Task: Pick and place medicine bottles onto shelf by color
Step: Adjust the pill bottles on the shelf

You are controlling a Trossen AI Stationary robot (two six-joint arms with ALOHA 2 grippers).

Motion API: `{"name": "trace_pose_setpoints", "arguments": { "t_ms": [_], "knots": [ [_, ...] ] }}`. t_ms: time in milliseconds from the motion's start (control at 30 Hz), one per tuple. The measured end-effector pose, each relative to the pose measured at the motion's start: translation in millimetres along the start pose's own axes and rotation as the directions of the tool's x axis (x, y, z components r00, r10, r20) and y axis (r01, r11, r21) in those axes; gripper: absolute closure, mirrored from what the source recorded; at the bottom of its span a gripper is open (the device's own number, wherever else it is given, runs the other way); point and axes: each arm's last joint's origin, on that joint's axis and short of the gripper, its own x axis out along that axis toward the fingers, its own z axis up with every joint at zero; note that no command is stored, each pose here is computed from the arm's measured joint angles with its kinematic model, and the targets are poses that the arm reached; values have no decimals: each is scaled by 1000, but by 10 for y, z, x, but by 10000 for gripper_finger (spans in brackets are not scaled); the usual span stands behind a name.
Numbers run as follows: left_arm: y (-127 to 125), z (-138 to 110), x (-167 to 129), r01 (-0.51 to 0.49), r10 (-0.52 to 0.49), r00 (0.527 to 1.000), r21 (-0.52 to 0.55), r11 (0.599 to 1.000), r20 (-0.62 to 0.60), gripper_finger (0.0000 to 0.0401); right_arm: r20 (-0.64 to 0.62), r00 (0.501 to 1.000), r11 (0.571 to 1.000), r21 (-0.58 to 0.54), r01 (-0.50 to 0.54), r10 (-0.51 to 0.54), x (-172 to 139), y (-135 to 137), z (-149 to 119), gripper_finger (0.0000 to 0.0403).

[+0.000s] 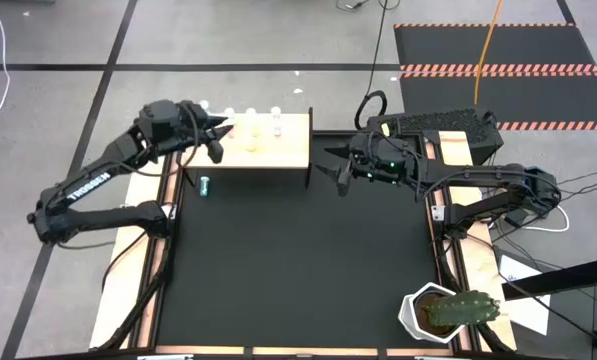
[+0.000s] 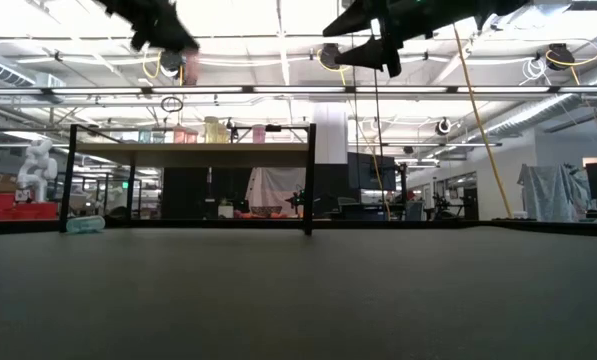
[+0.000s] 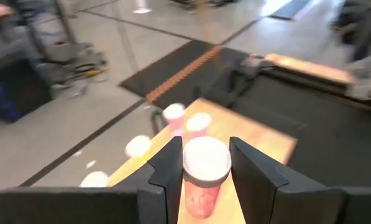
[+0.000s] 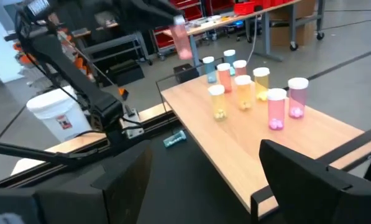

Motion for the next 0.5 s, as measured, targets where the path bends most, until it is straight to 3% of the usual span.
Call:
{"name": "trace_pose_setpoints", "arguments": {
  "t_ms": [200, 367, 500],
  "knots": [
    [124, -537, 127, -126, 128, 991, -60, 990, 35, 283, 5, 1000, 1000, -1, 14, -14, 3, -34, 10, 108],
    [196, -914, 264, -170, 165, 985, -87, 982, -53, 283, 11, 999, 999, 11, 37, -37, 8, -106, 30, 108],
    [219, -1060, 310, -184, 179, 982, -96, 978, -57, 283, 13, 999, 999, 13, 46, -46, 10, -135, 38, 108]
  ]
}}
